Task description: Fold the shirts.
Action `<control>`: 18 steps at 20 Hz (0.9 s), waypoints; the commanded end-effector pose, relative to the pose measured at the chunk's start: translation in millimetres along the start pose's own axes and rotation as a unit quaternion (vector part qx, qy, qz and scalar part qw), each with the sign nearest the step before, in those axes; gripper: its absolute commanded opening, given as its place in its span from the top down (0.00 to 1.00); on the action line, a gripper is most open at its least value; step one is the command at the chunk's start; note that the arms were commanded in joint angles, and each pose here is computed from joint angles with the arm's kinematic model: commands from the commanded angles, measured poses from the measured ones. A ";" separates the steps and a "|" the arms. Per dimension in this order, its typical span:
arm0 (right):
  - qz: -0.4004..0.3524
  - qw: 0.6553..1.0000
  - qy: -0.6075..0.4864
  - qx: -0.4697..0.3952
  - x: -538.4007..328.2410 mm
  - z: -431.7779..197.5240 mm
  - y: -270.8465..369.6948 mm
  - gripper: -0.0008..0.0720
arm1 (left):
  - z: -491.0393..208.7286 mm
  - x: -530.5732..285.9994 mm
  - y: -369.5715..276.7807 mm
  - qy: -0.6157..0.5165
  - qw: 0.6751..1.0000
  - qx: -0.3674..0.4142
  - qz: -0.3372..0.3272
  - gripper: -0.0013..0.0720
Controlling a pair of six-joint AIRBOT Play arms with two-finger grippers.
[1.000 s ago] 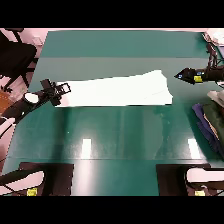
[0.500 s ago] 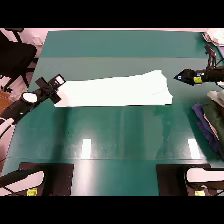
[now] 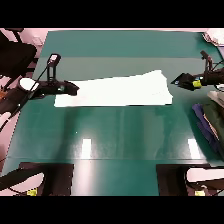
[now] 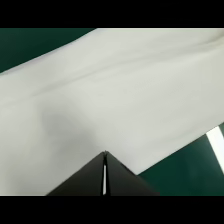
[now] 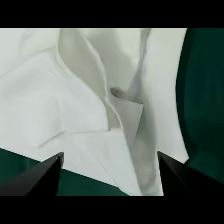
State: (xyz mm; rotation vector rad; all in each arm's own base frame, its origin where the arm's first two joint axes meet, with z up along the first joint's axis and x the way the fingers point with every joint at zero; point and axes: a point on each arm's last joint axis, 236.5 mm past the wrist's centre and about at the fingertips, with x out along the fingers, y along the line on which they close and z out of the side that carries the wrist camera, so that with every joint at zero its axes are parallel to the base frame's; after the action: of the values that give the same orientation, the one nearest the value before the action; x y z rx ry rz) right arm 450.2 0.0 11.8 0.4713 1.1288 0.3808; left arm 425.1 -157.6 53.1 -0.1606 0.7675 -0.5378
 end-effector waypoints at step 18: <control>0.033 0.996 0.063 -0.050 57.1 31.6 -44.2 0.00 | -81.4 121.4 -43.2 0.155 0.967 -0.202 0.022 0.96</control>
State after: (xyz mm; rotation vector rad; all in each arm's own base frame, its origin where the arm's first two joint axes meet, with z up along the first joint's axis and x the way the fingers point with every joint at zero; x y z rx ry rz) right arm 498.7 -11.9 -34.8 0.4143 1.2019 0.5021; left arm 422.5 -253.3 -61.0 -0.4501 1.1766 -0.3788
